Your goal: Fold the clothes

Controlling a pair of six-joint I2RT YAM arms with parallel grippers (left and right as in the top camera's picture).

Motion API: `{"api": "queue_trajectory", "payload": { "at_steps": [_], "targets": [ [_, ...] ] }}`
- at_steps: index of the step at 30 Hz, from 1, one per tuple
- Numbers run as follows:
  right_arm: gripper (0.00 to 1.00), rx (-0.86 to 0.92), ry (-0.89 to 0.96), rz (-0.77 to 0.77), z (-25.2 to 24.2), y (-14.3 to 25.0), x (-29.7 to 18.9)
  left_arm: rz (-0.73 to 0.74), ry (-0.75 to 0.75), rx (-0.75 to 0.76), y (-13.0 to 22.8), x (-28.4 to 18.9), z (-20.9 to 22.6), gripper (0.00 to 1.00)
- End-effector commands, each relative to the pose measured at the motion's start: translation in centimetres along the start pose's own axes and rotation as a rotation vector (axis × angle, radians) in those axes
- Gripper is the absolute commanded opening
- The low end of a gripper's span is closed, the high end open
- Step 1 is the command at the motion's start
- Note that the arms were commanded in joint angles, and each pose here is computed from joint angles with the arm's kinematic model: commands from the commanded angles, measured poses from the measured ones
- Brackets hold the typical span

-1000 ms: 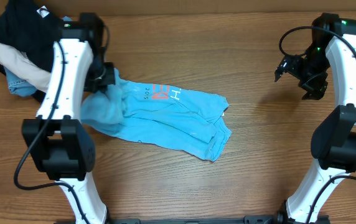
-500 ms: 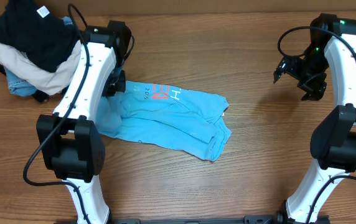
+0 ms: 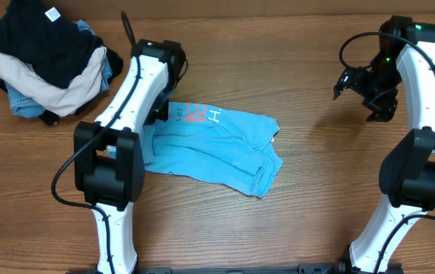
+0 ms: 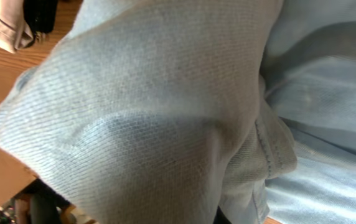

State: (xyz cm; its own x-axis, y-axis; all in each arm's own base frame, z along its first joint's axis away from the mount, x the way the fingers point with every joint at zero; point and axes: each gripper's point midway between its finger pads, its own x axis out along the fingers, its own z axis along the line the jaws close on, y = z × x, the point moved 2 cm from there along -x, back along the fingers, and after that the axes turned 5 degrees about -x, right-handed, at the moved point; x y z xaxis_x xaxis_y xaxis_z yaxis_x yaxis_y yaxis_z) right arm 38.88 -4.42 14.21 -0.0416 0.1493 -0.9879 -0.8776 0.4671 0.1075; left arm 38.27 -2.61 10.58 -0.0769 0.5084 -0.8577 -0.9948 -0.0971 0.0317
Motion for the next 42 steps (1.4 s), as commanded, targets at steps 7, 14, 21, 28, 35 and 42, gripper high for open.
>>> {"api": "queue_trajectory", "payload": {
  "at_steps": [7, 14, 21, 28, 35, 42],
  "targets": [
    [1.00, -0.010, -0.012, -0.023, 0.4, 0.2, -0.9, -0.071, 0.083, 0.060, 0.6, -2.4, -5.2, 0.55],
    [1.00, -0.010, -0.013, -0.023, 0.4, 0.2, -0.9, -0.070, 0.133, 0.098, 1.5, -3.2, -7.4, 1.00],
    [1.00, -0.021, -0.168, 0.032, 2.8, 1.1, -1.1, -0.143, 0.405, -0.042, -0.1, -9.2, -7.8, 1.00],
    [0.76, -0.222, -0.379, 0.133, 10.2, 5.1, -1.3, -0.311, 0.601, -0.688, -0.7, -17.1, 10.9, 1.00],
    [0.79, -0.508, -0.401, 0.167, 23.7, 15.8, 1.0, -0.085, 0.611, -1.039, 4.3, -11.5, 21.6, 1.00],
    [0.93, -0.614, -0.338, 0.010, 32.3, 25.5, 5.2, -0.090, 0.606, -1.025, 4.4, -11.3, 21.9, 1.00]
  ]
}}
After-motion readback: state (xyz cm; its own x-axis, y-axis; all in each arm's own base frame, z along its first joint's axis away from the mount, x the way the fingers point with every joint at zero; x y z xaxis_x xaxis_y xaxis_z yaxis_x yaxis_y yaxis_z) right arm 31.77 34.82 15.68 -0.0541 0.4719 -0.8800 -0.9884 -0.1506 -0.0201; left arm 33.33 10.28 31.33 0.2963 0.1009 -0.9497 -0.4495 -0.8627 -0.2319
